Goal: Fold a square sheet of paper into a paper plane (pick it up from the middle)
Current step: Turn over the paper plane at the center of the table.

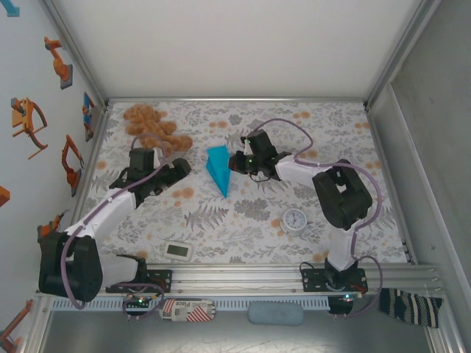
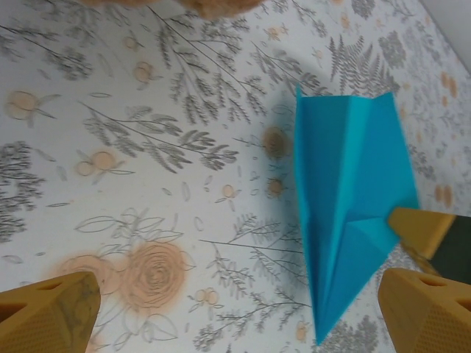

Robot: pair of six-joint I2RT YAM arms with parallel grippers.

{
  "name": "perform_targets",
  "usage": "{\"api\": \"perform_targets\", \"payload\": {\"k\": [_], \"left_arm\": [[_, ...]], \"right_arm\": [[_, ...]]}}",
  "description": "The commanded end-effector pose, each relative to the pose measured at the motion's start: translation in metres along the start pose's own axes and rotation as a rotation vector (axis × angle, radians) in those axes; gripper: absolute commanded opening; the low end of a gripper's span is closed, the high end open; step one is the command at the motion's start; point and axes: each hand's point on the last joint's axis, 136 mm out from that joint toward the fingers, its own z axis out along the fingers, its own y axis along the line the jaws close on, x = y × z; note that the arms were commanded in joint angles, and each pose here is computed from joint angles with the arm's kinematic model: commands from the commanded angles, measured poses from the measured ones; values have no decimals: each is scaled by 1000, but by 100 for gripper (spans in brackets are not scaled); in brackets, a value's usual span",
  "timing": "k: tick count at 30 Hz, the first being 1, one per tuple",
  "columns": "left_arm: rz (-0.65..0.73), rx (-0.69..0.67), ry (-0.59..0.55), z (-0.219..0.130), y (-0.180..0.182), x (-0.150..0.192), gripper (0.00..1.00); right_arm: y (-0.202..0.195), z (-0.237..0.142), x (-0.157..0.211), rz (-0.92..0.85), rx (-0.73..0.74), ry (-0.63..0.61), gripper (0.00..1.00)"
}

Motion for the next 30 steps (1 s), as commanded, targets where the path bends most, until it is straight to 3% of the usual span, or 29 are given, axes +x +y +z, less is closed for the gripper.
{"api": "perform_targets", "payload": {"k": [1, 10, 20, 30], "left_arm": [[-26, 115, 51, 11, -20, 7, 100], [-6, 166, 168, 47, -44, 32, 89], [-7, 165, 259, 93, -62, 44, 56], [-23, 57, 318, 124, -53, 49, 33]], "right_arm": [[11, 4, -7, 16, -163, -16, 0], [-29, 5, 6, 70, -98, -7, 0], [-43, 7, 10, 105, -85, -6, 0], [-46, 8, 12, 111, -83, 2, 0]]}}
